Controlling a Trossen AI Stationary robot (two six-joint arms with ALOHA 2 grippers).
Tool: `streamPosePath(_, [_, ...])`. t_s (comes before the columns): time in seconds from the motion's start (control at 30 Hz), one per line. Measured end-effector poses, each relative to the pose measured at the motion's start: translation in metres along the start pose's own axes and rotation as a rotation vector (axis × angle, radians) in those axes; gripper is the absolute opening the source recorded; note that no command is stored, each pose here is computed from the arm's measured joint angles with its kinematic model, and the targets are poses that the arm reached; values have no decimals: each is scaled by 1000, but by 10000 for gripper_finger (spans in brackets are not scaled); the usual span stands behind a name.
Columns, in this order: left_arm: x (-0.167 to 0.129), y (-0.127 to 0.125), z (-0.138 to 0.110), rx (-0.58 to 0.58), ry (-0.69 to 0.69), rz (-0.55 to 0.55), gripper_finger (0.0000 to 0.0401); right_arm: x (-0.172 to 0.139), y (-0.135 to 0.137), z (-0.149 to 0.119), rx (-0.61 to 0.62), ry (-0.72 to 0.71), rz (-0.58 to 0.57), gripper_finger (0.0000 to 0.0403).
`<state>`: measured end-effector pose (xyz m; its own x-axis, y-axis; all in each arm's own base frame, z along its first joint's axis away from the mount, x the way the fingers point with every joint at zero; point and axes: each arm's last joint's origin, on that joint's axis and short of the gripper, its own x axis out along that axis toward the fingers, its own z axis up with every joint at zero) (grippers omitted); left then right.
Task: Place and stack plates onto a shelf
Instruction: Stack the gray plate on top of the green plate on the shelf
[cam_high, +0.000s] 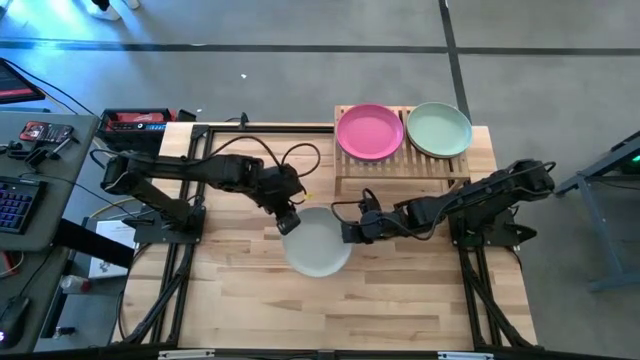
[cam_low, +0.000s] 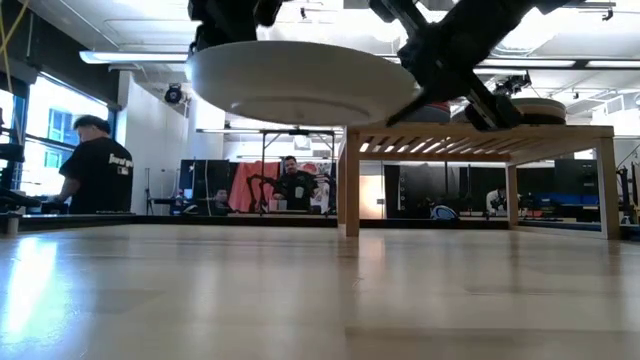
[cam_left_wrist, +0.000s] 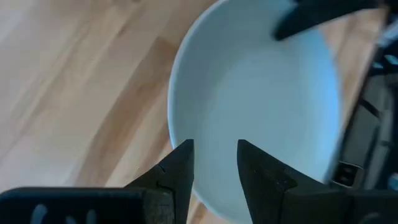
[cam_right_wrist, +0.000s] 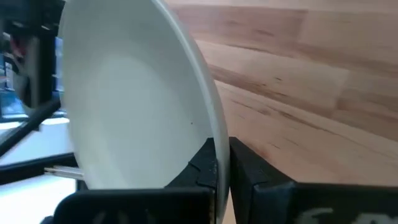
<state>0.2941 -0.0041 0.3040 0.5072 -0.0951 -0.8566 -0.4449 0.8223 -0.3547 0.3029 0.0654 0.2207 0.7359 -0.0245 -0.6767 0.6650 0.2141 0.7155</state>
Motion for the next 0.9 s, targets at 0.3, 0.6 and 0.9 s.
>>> streamPosePath(0.3, [-20, -8, 7, 70, 0, -32, 110, -13, -5, 1, -8, 50, -56, 0])
streamPosePath(0.6, [-37, -5, 23, 139, -113, 27, 110, -58, -10, 10, -19, 53, -105, 0])
streamPosePath(0.9, [-47, 17, 41, 163, -196, 134, 110, -129, -28, 35, 11, -82, -113, 0])
